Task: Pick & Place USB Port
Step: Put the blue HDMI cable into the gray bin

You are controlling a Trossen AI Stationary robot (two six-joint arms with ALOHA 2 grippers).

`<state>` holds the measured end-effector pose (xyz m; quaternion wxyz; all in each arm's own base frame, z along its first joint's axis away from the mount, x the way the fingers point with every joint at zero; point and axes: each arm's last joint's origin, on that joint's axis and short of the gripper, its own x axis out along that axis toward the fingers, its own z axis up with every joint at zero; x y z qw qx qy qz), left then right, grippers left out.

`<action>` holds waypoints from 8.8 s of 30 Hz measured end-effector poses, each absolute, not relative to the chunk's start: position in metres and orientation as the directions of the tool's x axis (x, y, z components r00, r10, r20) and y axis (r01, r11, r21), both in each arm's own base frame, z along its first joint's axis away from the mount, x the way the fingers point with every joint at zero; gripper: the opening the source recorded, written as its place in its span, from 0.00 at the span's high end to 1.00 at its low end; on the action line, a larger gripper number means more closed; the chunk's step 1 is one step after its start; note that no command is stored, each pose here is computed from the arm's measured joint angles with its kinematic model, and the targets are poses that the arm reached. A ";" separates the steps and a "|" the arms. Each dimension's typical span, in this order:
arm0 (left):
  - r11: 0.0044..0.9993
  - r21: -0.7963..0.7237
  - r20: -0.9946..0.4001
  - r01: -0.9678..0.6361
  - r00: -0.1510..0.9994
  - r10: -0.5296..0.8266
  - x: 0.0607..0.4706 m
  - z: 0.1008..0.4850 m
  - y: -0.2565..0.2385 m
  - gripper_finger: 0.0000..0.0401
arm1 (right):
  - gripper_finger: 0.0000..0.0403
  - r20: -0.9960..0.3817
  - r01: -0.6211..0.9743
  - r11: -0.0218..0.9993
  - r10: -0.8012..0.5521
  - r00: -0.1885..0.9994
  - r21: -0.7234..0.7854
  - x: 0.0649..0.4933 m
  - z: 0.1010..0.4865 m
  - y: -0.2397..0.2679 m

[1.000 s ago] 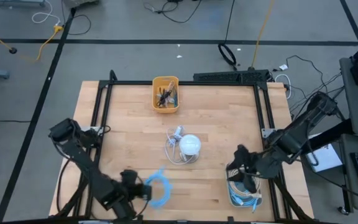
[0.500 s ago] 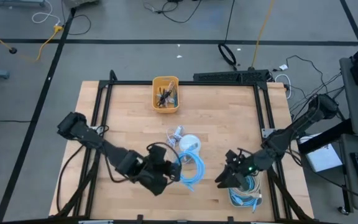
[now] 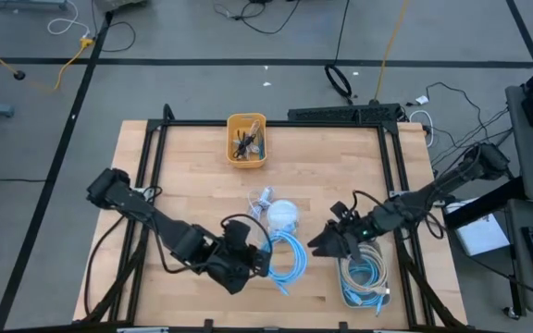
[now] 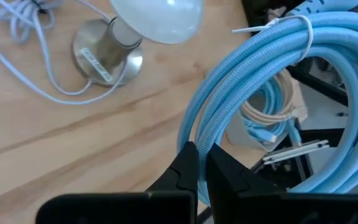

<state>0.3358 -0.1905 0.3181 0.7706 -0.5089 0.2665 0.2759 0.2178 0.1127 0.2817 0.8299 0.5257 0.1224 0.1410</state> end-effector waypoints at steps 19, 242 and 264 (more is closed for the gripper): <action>0.412 -0.556 -0.741 -0.722 0.655 0.147 0.386 0.344 -0.173 0.98 | 0.26 0.001 -0.150 0.355 0.388 0.922 0.923 0.227 0.282 0.112; -0.056 -0.973 -0.218 -0.222 0.973 -0.073 0.562 0.179 -0.188 0.98 | 0.15 0.097 -0.219 0.746 0.204 0.974 0.629 0.084 0.379 0.150; -0.037 -0.882 -0.466 -0.470 0.881 -0.080 0.556 0.157 -0.178 0.98 | 0.16 0.085 -0.230 0.740 0.229 0.970 0.632 0.082 0.375 0.158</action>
